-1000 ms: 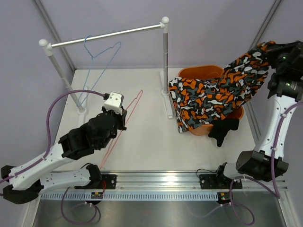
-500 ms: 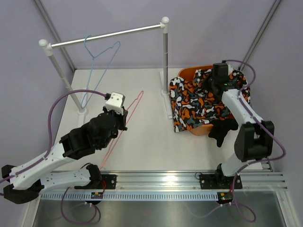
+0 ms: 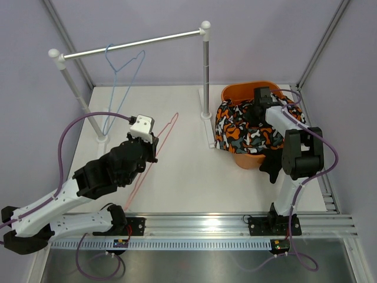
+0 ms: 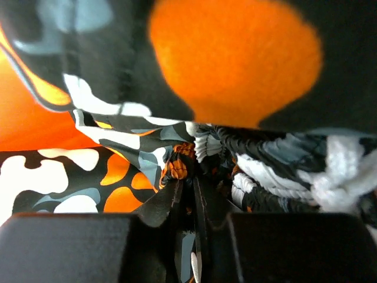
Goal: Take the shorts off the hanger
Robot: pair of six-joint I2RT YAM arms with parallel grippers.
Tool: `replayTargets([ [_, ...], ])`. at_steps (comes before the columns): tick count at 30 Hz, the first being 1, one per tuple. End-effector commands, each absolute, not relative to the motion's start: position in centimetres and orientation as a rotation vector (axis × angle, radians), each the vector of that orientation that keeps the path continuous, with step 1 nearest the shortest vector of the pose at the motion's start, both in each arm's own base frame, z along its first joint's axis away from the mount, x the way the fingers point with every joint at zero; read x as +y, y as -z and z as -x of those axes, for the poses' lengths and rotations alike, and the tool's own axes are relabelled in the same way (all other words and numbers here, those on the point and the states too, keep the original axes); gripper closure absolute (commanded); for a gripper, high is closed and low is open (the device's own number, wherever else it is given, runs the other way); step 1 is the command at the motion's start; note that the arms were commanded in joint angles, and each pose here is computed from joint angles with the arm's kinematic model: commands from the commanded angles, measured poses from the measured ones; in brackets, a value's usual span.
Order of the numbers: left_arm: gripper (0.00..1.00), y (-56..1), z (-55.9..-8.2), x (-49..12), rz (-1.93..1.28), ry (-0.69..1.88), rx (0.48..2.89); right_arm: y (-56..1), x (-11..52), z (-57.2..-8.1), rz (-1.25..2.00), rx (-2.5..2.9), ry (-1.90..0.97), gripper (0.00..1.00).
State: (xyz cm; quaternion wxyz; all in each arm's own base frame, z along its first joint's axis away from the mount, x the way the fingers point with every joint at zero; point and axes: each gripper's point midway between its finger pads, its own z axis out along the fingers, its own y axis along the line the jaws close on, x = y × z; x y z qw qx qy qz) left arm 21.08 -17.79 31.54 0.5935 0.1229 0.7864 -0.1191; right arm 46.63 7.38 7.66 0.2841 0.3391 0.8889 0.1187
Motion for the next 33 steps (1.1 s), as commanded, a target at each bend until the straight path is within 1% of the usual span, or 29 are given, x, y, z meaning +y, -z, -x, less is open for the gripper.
replayTargets([
  [1,1.00,-32.9,-21.0,-17.9,-0.248,0.325,1.795,-9.1,6.0,-46.7,-0.933,2.344,-0.259,0.81],
  [4,1.00,-32.8,-21.0,-18.0,-0.251,0.322,1.799,-12.4,5.8,-47.0,-0.875,2.283,-0.271,0.70],
  [5,1.00,-32.8,-21.0,-18.0,-0.251,0.322,1.799,-13.5,5.7,-47.0,-0.838,2.270,-0.271,0.64],
  [8,1.00,-32.8,-21.1,-18.1,-0.252,0.321,1.800,-17.7,5.6,-46.8,-0.749,2.203,-0.291,0.52],
  [9,1.00,-32.8,-21.1,-18.2,-0.253,0.323,1.801,-19.8,5.6,-46.5,-0.717,2.162,-0.310,0.43],
  [11,1.00,-32.8,-21.1,-18.2,-0.254,0.325,1.799,-21.7,5.6,-46.0,-0.677,2.133,-0.317,0.38],
  [12,1.00,-32.9,-21.1,-18.2,-0.255,0.324,1.799,-23.5,5.6,-45.4,-0.655,2.100,-0.331,0.32],
  [14,1.00,-32.9,-21.1,-18.2,-0.253,0.324,1.798,-24.6,5.5,-44.6,-0.631,2.086,-0.325,0.29],
  [15,1.00,-32.9,-21.1,-18.2,-0.254,0.323,1.798,-26.0,5.6,-43.9,-0.613,2.055,-0.333,0.25],
  [19,1.00,-33.1,-21.1,-18.2,-0.254,0.326,1.796,-27.0,6.9,-41.4,-0.535,2.055,-0.338,0.24],
  [21,1.00,-33.1,-21.1,-18.1,-0.254,0.324,1.796,-28.0,8.8,-39.7,-0.456,2.045,-0.333,0.24],
  [24,1.00,-33.0,-21.1,-18.1,-0.252,0.322,1.796,-28.1,12.2,-36.7,-0.341,2.060,-0.312,0.24],
  [26,1.00,-33.0,-21.1,-18.2,-0.256,0.326,1.797,-27.3,13.6,-35.1,-0.303,2.084,-0.320,0.24],
  [27,1.00,-33.0,-21.1,-18.3,-0.256,0.325,1.798,-26.8,15.3,-33.9,-0.257,2.106,-0.343,0.25],
  [31,1.00,-32.9,-21.1,-18.3,-0.255,0.329,1.799,-23.0,17.6,-30.5,-0.216,2.186,-0.338,0.25],
  [33,1.00,-33.0,-21.1,-18.3,-0.253,0.331,1.797,-22.4,18.3,-29.2,-0.233,2.186,-0.371,0.26],
])
